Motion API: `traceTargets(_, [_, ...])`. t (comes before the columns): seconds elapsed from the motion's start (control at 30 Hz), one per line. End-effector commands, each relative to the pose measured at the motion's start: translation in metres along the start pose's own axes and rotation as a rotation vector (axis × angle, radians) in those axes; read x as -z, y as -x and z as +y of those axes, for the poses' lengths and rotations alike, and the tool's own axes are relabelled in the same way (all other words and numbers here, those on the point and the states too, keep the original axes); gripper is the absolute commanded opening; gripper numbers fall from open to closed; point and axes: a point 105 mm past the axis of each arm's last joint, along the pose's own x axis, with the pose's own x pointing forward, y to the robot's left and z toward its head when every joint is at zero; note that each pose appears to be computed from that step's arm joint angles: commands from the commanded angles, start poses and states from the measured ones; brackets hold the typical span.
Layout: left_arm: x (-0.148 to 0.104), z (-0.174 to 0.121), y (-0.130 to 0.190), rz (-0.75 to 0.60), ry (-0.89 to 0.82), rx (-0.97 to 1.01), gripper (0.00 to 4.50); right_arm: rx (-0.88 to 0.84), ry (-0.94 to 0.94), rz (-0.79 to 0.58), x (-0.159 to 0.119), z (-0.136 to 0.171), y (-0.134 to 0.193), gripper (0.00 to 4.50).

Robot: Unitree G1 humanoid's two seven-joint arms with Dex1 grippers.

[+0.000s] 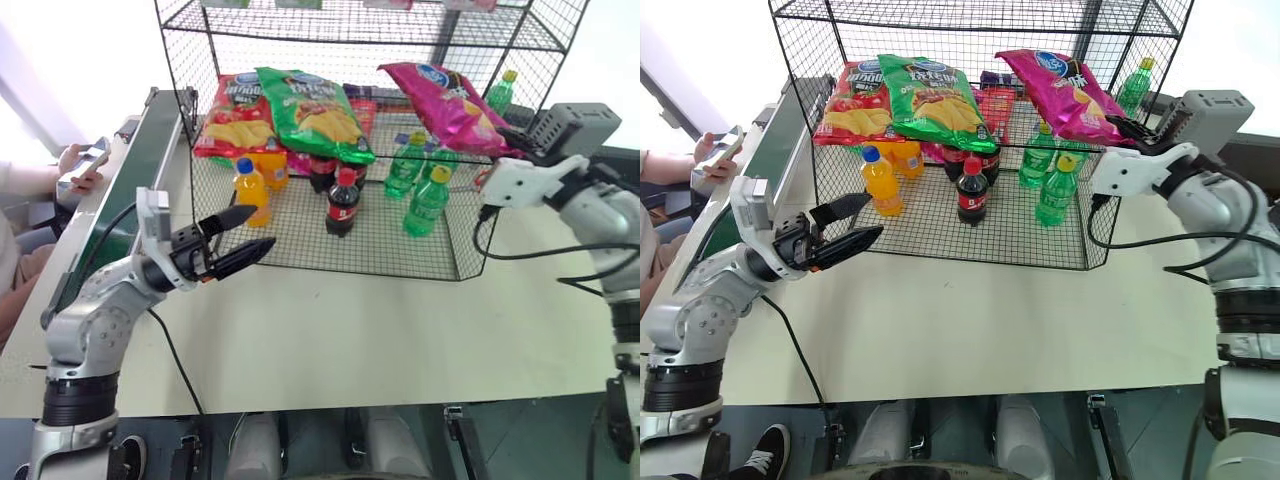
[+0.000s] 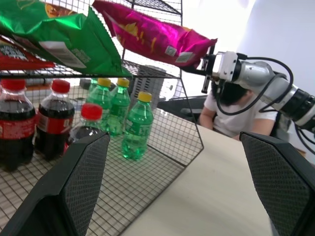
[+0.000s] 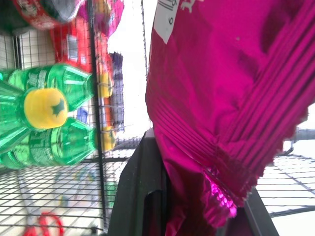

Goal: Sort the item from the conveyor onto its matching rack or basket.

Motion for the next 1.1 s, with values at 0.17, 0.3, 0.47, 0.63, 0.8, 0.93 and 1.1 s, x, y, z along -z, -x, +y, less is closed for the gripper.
traceTargets(0.17, [-0.007,0.002,0.010,0.003,-0.069,-0.020,4.50,0.128,-0.100,0.077,0.010,-0.030,-0.012,0.26])
traceTargets(0.3, [-0.006,0.001,0.010,0.007,-0.085,-0.022,4.50,0.098,-0.143,0.066,0.005,-0.023,-0.018,0.26])
traceTargets(0.47, [-0.004,0.001,0.010,0.001,-0.087,-0.025,4.50,0.093,-0.167,0.065,0.001,-0.019,-0.025,0.26])
traceTargets(0.63, [-0.004,0.003,0.011,0.000,-0.090,-0.034,4.50,0.068,-0.223,0.034,-0.004,-0.017,-0.029,0.76])
traceTargets(0.8, [-0.001,0.003,0.012,0.004,-0.087,-0.038,4.50,0.063,-0.236,0.020,-0.005,-0.022,-0.025,2.97])
traceTargets(0.93, [0.001,0.003,0.014,0.006,-0.075,-0.042,4.50,0.040,-0.358,-0.066,-0.019,-0.028,-0.021,4.46])
traceTargets(1.1, [0.005,0.002,0.014,0.012,-0.069,-0.038,4.50,-0.030,-0.445,-0.158,-0.039,-0.032,-0.013,4.46])
